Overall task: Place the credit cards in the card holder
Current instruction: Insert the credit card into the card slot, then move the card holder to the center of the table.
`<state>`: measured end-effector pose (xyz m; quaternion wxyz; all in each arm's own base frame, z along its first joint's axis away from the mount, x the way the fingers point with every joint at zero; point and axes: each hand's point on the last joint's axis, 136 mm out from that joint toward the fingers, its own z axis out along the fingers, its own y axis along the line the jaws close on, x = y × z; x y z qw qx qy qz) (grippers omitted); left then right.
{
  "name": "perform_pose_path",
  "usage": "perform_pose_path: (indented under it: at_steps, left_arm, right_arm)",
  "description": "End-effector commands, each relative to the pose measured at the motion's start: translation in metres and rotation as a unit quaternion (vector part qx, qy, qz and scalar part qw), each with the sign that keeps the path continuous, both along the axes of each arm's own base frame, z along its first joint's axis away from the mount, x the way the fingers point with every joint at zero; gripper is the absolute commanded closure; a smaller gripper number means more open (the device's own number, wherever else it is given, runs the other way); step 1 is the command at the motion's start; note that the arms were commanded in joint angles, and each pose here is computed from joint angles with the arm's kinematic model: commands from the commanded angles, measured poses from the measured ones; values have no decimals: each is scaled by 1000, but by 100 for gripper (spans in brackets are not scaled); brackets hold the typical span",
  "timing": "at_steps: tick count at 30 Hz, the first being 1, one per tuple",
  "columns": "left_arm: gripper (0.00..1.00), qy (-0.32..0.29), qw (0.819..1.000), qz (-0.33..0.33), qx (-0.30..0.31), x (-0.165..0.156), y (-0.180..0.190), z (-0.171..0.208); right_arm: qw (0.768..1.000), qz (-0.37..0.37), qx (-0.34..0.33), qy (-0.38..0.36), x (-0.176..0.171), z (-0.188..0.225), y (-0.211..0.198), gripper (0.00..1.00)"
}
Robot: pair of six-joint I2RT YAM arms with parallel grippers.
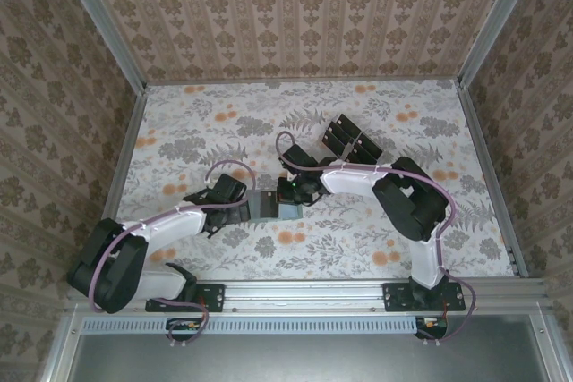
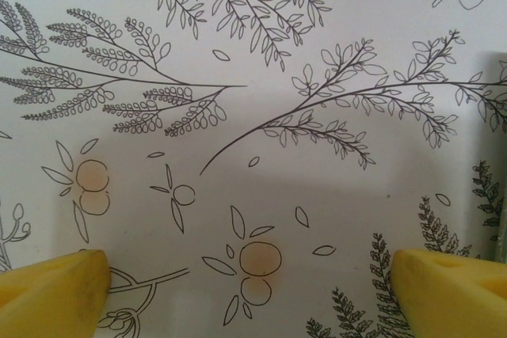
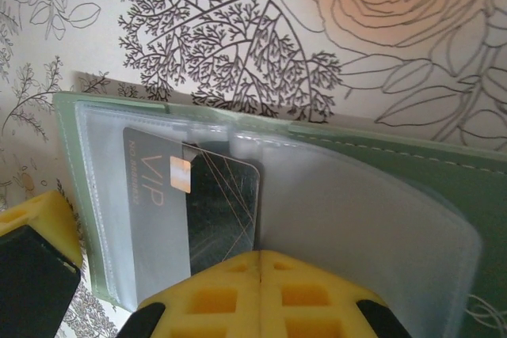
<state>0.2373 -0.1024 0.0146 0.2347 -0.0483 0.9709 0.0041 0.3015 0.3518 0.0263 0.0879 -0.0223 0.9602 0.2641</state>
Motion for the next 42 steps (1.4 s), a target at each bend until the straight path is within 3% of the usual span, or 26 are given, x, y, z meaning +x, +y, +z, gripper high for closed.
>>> perform_pose_path:
  at_steps: [1, 23, 29, 37, 42]
  left_arm:
    - [0, 10, 1000, 2, -5, -3, -3, -8]
    - [0, 20, 1000, -10, -4, -6, -11, -15]
    - [0, 15, 1000, -11, -3, -4, -13, -9]
    - [0, -3, 1000, -11, -5, -1, -12, 10]
    - [0, -13, 1000, -9, -5, 0, -9, 20]
  right_arm:
    - [1000, 13, 3, 9, -3, -1, 10, 98]
    - [998, 37, 46, 21, -8, 4, 48, 98]
    - [998, 39, 41, 13, -11, 8, 42, 97]
    - [999, 16, 39, -13, -12, 21, 15, 83]
    - [1000, 2, 27, -2, -17, 5, -4, 80]
